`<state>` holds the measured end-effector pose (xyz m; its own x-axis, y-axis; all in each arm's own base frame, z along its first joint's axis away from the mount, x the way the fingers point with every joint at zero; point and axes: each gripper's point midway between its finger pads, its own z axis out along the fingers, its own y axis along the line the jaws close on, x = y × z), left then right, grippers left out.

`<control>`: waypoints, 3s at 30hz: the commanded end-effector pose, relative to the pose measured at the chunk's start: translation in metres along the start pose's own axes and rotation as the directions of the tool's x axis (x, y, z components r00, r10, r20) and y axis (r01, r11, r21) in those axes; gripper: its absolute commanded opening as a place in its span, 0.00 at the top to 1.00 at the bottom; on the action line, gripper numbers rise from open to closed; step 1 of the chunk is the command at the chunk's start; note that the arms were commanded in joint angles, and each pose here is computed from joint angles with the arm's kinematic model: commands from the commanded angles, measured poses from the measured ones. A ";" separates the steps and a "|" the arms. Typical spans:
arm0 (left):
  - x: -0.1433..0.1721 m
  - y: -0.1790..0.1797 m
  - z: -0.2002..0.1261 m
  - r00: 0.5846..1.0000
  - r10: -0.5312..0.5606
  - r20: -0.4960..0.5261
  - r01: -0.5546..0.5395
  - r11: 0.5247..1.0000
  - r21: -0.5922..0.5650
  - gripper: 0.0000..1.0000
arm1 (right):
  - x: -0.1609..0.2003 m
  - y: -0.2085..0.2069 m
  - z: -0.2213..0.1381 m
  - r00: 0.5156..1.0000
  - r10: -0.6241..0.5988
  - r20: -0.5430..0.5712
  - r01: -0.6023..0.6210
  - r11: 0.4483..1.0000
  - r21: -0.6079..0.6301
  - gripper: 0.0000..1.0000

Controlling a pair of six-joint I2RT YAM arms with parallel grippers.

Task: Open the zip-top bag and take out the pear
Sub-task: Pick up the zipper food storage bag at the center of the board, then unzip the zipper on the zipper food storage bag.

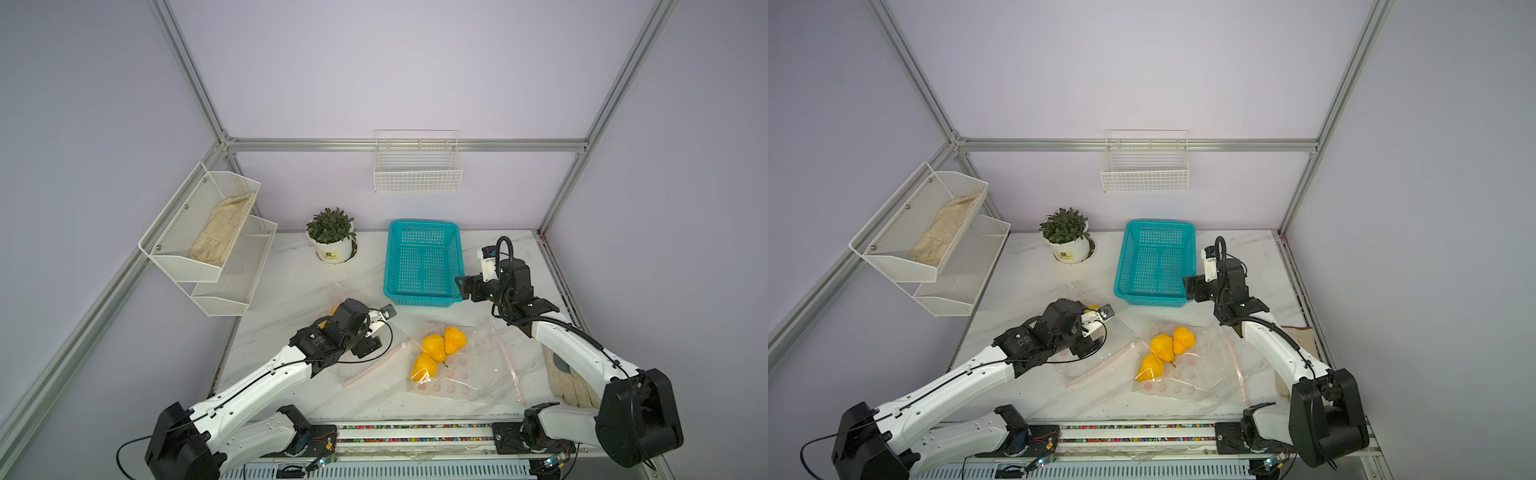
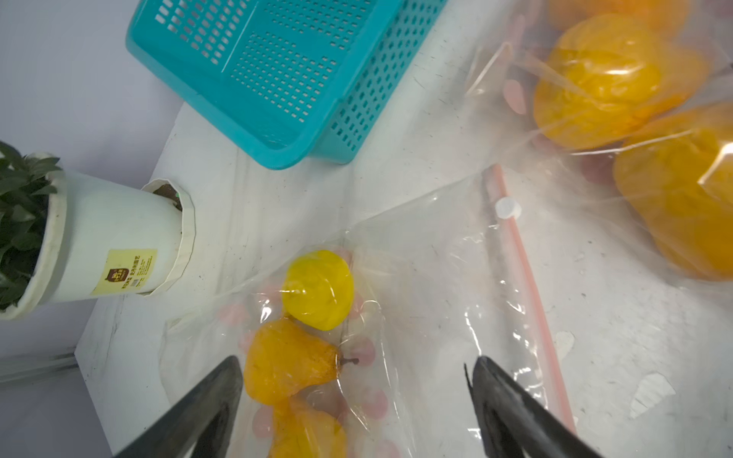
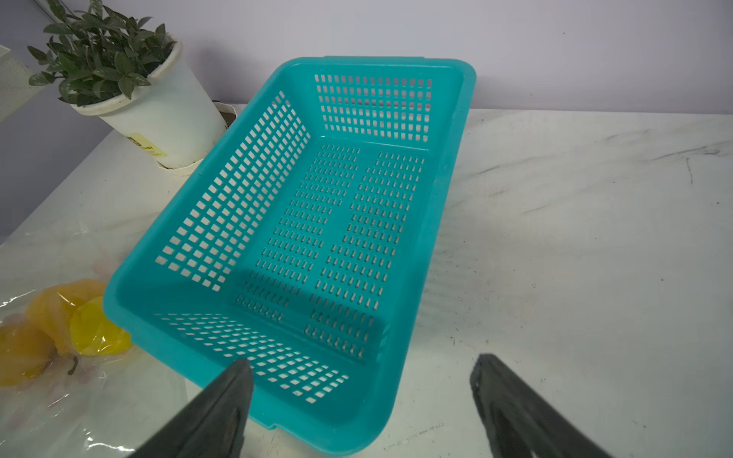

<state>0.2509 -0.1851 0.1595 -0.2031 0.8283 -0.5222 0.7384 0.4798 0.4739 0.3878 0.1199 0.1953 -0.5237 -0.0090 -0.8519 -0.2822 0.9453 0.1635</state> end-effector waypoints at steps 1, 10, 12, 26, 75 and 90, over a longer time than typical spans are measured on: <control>-0.019 -0.005 -0.017 0.997 0.068 -0.031 -0.069 0.995 -0.066 0.16 | -0.004 -0.005 -0.004 0.999 -0.042 -0.014 0.043 0.998 0.034 0.10; 0.011 -0.055 0.028 0.929 0.190 -0.317 -0.221 0.973 -0.066 0.24 | 0.003 -0.012 -0.009 0.997 -0.069 -0.018 0.070 0.995 0.072 0.09; 0.022 -0.066 0.041 0.902 0.222 -0.370 -0.252 0.967 -0.033 0.24 | 0.003 -0.012 -0.009 0.997 -0.068 -0.021 0.069 0.995 0.070 0.09; 0.014 -0.101 0.039 0.955 0.148 -0.258 -0.115 0.984 0.137 0.19 | 0.005 -0.013 -0.009 0.997 -0.068 -0.022 0.070 0.995 0.077 0.09; -0.021 0.058 -0.102 0.966 0.130 0.224 -0.097 0.984 -0.150 1.00 | -0.065 0.200 -0.076 0.916 -0.121 0.382 0.392 0.467 -0.793 0.35; -0.012 0.055 -0.081 0.983 0.087 0.161 -0.082 0.996 -0.037 1.00 | 0.009 0.248 -0.070 0.831 -0.232 0.505 0.547 0.186 -0.816 0.40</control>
<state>0.2402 -0.1401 0.2272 -0.0705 0.8319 -0.5504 0.7347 0.4165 0.5355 0.2716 0.3303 0.2707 -0.0615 -0.0650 -0.9960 -0.9976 -0.0265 0.0633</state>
